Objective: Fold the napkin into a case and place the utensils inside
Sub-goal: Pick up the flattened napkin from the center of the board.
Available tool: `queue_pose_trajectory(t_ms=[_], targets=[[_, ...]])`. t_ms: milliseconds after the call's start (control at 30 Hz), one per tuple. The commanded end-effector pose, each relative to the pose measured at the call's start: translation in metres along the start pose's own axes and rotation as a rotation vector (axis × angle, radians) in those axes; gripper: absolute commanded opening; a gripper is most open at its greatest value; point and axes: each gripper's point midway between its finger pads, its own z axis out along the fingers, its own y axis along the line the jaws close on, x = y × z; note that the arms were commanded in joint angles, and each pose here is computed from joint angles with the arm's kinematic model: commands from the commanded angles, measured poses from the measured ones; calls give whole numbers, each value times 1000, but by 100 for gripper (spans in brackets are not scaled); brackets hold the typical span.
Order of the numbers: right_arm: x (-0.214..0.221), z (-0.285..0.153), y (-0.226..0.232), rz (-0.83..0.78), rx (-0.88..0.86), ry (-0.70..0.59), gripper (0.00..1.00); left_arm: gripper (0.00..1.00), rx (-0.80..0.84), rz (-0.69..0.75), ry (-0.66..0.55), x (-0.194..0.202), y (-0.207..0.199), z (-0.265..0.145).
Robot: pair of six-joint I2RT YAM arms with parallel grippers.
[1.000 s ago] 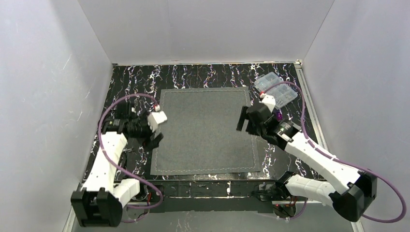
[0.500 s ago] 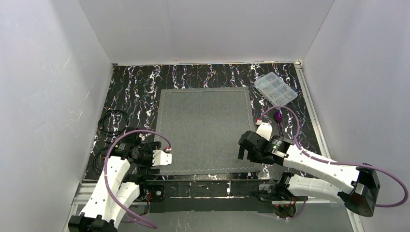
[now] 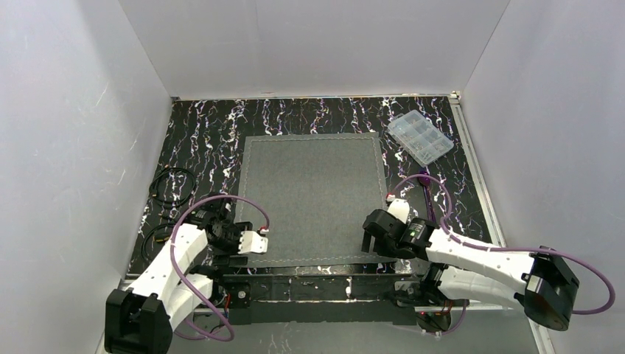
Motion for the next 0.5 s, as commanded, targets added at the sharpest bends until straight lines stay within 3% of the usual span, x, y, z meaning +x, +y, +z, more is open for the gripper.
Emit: queue_pose_trajectory(t_ms=[0,67,233,467], targets=[[-3,1,6,8,-16,-14,87,63,-14,26,-2,0,2,8],[-3,3,5,10,-13,-17,84,56,-11,28,-6,-2,4,12],[-6,9,4,4,9,-17,80,24,15,-13,14,2,7,22],[-16,-4,-17,19,101,0,93,15,-24,-21,-1,-3,17,18]])
